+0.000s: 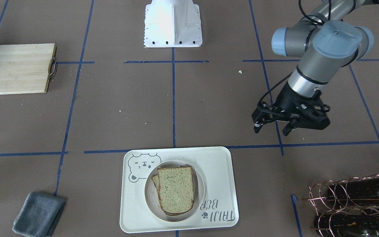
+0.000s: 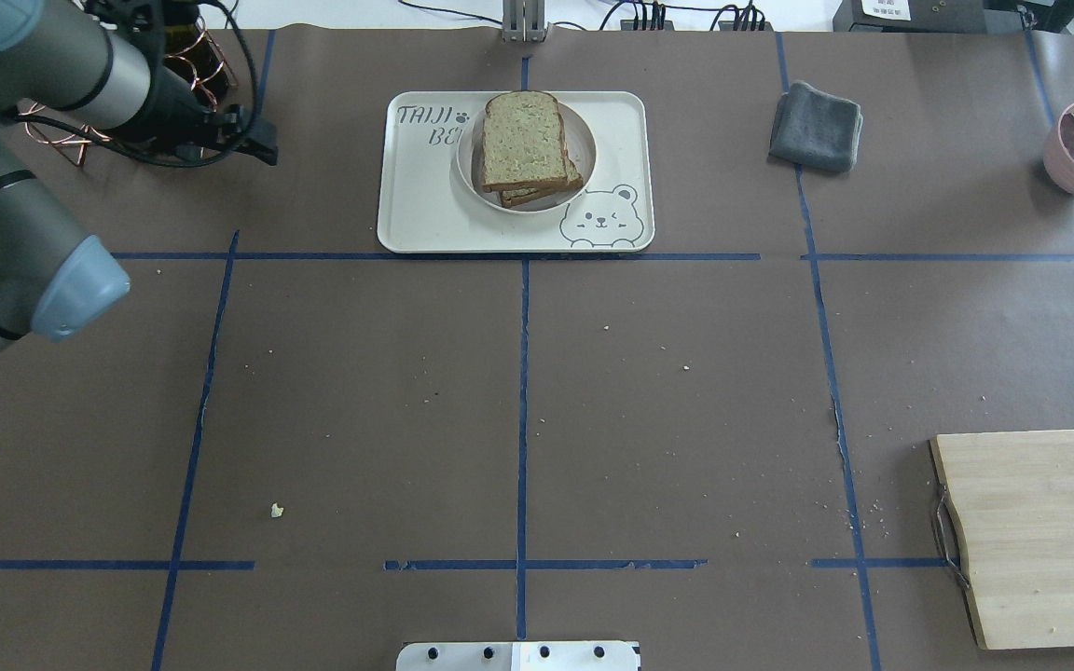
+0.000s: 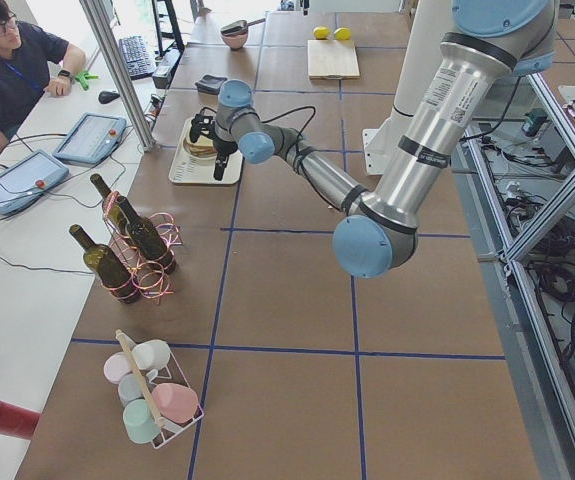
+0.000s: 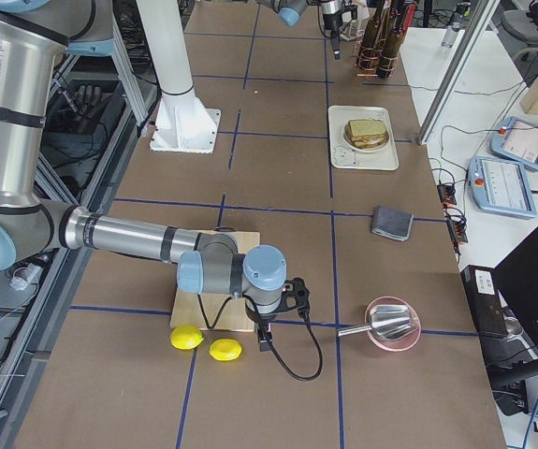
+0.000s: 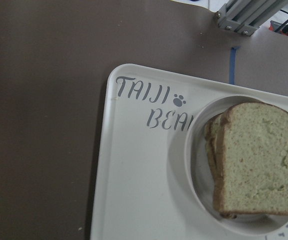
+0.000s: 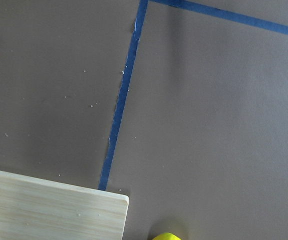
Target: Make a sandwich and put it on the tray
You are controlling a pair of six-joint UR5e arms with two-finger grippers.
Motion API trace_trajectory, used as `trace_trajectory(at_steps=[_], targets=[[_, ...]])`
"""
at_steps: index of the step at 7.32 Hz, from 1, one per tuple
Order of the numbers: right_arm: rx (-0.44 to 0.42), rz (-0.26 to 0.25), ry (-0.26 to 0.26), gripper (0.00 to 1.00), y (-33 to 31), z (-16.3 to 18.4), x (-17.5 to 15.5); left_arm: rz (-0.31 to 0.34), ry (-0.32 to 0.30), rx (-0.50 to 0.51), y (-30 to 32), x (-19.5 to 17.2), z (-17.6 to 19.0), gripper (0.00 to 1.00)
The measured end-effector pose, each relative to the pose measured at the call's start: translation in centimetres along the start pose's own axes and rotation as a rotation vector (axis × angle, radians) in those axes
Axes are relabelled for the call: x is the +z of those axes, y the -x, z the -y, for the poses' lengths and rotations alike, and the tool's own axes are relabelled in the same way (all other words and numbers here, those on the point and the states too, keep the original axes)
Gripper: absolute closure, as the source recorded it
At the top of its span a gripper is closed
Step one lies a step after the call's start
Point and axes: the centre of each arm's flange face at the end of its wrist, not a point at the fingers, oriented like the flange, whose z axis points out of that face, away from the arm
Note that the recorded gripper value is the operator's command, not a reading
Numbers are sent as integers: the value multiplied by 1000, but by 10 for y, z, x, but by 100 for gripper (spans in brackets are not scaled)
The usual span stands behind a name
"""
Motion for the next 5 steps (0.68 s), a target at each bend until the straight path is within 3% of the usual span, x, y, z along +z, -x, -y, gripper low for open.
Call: trace_trajectory(at_steps=[3, 5], targets=[[68, 4, -53, 0, 24, 12, -28, 89, 55, 167, 187, -48, -29, 0], [79, 6, -63, 0, 29, 14, -32, 127, 68, 151, 313, -104, -69, 0]])
